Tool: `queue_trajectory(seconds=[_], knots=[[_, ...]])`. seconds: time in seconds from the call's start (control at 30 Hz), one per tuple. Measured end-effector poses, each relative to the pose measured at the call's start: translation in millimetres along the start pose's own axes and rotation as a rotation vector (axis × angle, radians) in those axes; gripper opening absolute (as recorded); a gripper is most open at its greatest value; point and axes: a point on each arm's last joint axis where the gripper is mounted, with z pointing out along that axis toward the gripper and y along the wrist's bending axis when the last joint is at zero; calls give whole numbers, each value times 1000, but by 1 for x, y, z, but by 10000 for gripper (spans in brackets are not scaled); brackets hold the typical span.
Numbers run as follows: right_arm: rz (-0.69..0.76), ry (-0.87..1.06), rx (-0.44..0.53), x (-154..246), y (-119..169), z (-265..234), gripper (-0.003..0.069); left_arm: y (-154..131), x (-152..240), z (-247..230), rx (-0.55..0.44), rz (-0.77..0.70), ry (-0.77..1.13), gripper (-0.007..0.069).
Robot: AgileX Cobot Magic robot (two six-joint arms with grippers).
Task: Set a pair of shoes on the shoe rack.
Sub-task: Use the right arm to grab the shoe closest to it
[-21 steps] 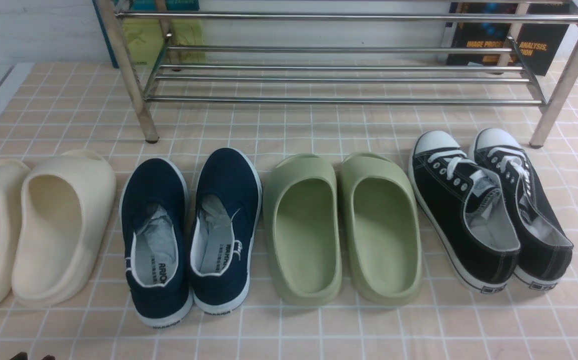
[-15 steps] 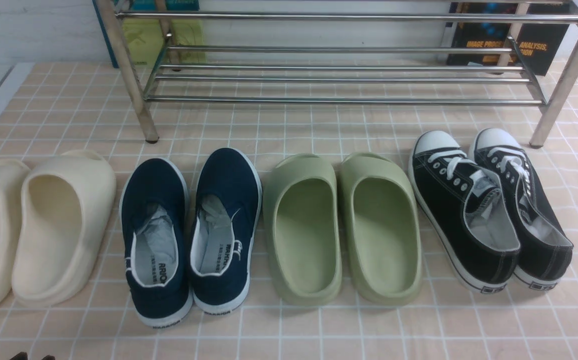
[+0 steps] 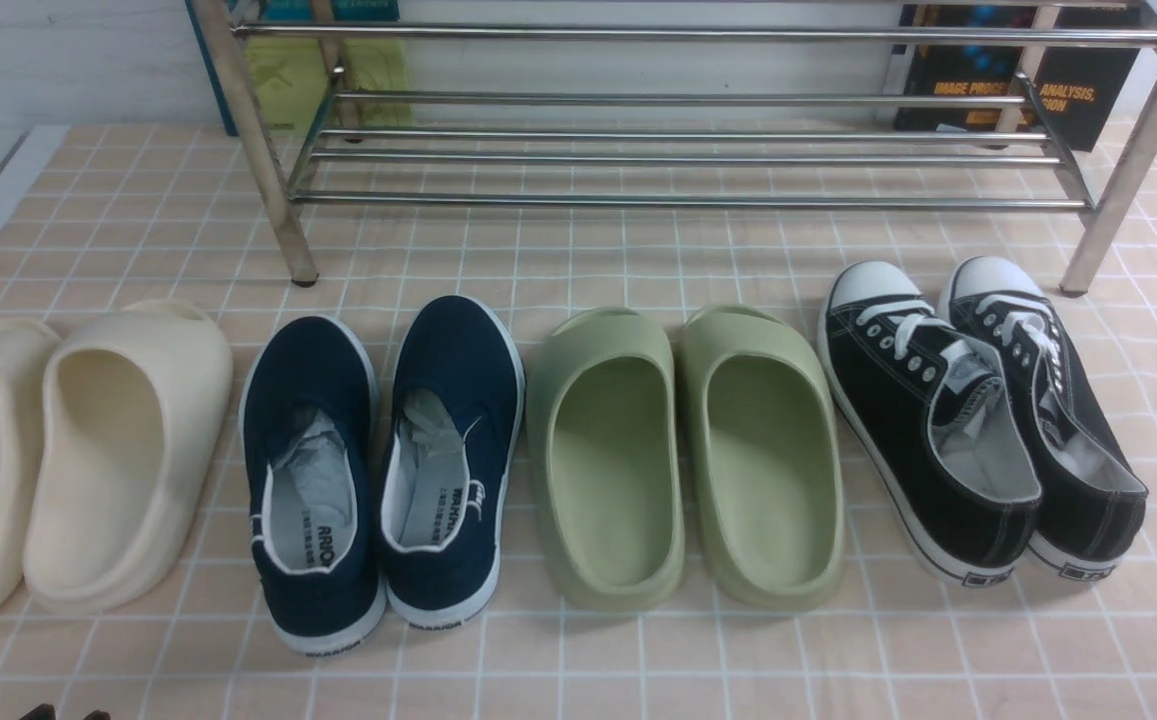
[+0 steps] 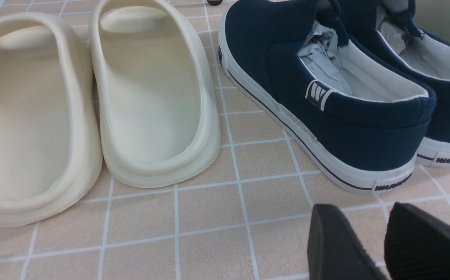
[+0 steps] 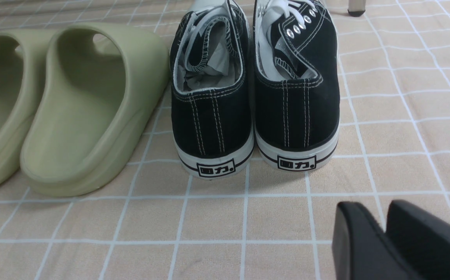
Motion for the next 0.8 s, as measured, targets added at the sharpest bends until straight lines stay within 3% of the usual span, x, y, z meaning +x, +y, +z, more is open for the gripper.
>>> queue_trajectory(seconds=[0.57, 0.8], knots=[[-2, -23, 0, -2, 0, 0, 149, 0, 0, 0, 0, 0, 0, 239], [-2, -210, -6, -16, 0, -1, 158, 0, 0, 0, 0, 0, 0, 239]])
